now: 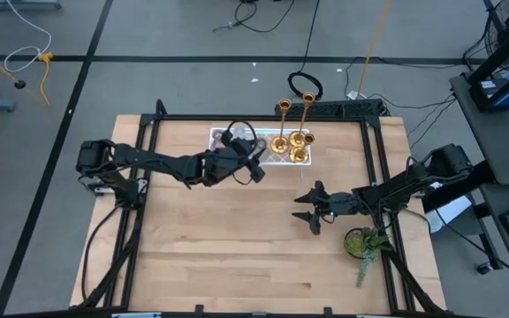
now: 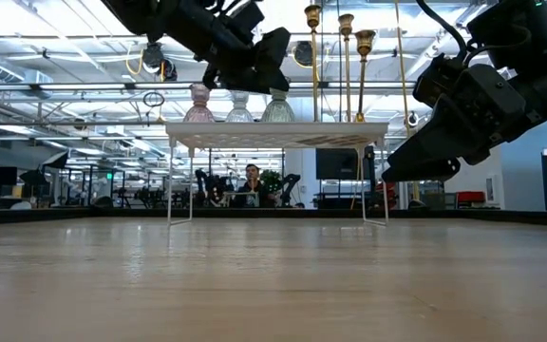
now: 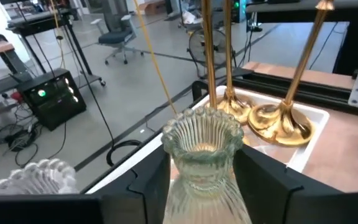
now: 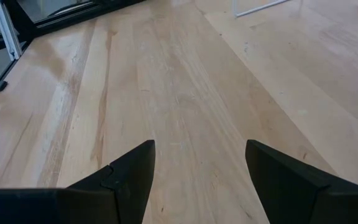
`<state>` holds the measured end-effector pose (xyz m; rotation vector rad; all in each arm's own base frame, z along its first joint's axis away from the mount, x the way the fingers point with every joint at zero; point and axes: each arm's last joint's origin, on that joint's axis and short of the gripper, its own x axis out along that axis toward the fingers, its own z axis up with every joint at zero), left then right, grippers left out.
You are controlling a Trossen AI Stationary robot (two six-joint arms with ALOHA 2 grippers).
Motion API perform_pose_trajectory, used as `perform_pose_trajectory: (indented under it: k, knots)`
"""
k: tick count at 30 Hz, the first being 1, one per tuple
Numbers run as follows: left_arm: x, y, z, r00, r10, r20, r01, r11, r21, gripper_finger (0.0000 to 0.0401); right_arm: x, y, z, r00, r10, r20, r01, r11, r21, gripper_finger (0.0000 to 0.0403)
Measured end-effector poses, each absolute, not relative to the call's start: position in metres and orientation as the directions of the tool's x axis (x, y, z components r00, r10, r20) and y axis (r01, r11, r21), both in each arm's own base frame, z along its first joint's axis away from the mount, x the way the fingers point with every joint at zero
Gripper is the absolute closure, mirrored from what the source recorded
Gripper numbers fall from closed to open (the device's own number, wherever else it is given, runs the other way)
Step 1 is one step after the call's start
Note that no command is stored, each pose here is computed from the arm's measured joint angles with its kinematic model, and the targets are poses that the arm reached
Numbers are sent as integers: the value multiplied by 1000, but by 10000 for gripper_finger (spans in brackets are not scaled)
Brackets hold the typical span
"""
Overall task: Pick & Place candle stick holders
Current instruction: Put the green glass candle holder on the shelf
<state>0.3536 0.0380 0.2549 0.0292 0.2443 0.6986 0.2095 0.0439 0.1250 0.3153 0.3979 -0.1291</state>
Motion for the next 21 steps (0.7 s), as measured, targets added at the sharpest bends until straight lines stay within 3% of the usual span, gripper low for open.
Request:
perform_pose_trajectory:
  k: [8, 21]
  knots:
    - [354, 44, 254, 702, 685, -196, -677, 727, 118, 187, 209, 44, 125, 914, -61, -401, 186, 941, 282, 161]
    - [354, 33, 257, 682, 712, -167, -697, 702, 144, 185, 209, 44, 125, 913, -60, -403, 186, 941, 282, 161]
